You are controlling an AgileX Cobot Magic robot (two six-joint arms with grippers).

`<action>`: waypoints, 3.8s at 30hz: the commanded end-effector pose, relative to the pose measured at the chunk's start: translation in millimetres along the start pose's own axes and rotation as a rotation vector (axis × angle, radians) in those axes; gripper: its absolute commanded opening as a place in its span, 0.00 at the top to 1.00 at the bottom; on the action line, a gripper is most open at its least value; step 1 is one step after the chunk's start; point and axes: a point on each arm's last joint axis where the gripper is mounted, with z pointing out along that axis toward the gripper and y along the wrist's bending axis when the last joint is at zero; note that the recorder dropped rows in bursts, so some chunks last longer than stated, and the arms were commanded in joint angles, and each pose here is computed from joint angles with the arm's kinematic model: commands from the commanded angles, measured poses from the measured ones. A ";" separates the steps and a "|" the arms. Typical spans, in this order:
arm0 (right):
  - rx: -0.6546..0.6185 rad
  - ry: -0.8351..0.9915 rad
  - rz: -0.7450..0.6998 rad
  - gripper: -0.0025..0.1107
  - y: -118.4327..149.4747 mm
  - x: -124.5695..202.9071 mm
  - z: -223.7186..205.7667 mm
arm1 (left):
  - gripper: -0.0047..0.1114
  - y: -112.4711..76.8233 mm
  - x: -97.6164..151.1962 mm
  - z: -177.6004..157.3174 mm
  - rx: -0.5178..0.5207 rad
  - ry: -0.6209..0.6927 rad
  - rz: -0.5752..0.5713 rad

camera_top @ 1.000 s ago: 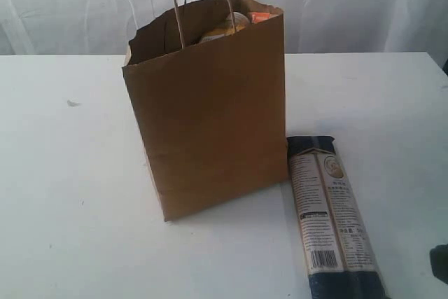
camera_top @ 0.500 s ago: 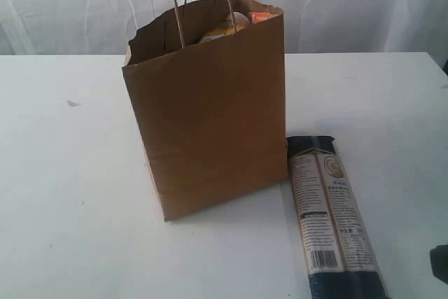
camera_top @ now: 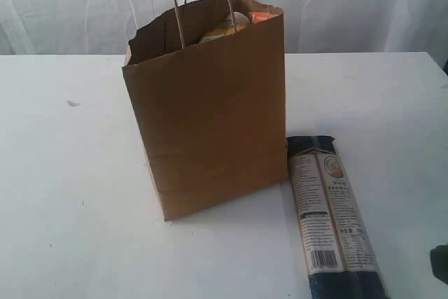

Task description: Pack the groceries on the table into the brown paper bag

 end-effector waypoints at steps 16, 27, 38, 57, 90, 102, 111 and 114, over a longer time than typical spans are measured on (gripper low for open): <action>-0.022 -0.133 -0.020 0.98 1.9 -10.7 -0.5 | 0.96 0.2 1.4 0.0 -0.001 0.002 -0.007; -0.056 -0.269 0.079 0.98 3.9 -23.0 -3.1 | 0.96 0.2 1.4 0.0 -0.001 0.002 -0.007; 0.277 -0.115 0.059 0.98 -16.5 -47.6 11.7 | 0.96 0.2 1.4 0.0 -0.001 0.002 -0.007; 0.460 0.260 0.217 0.28 -110.3 -83.2 205.3 | 0.96 0.2 1.4 0.0 -0.001 0.002 -0.007; 0.430 0.468 0.205 0.97 -176.4 -58.6 230.8 | 0.96 0.2 1.4 0.0 -0.001 0.002 -0.007; 0.405 0.470 0.189 0.30 -165.9 -59.6 236.1 | 0.96 0.2 1.4 0.0 -0.001 0.002 -0.005; 0.380 0.477 0.207 0.27 -160.9 -51.3 254.2 | 0.96 0.2 1.4 0.0 -0.001 0.002 -0.005; 0.371 0.472 0.176 0.24 -158.4 -49.9 260.6 | 0.96 0.2 1.4 0.0 -0.001 0.002 -0.005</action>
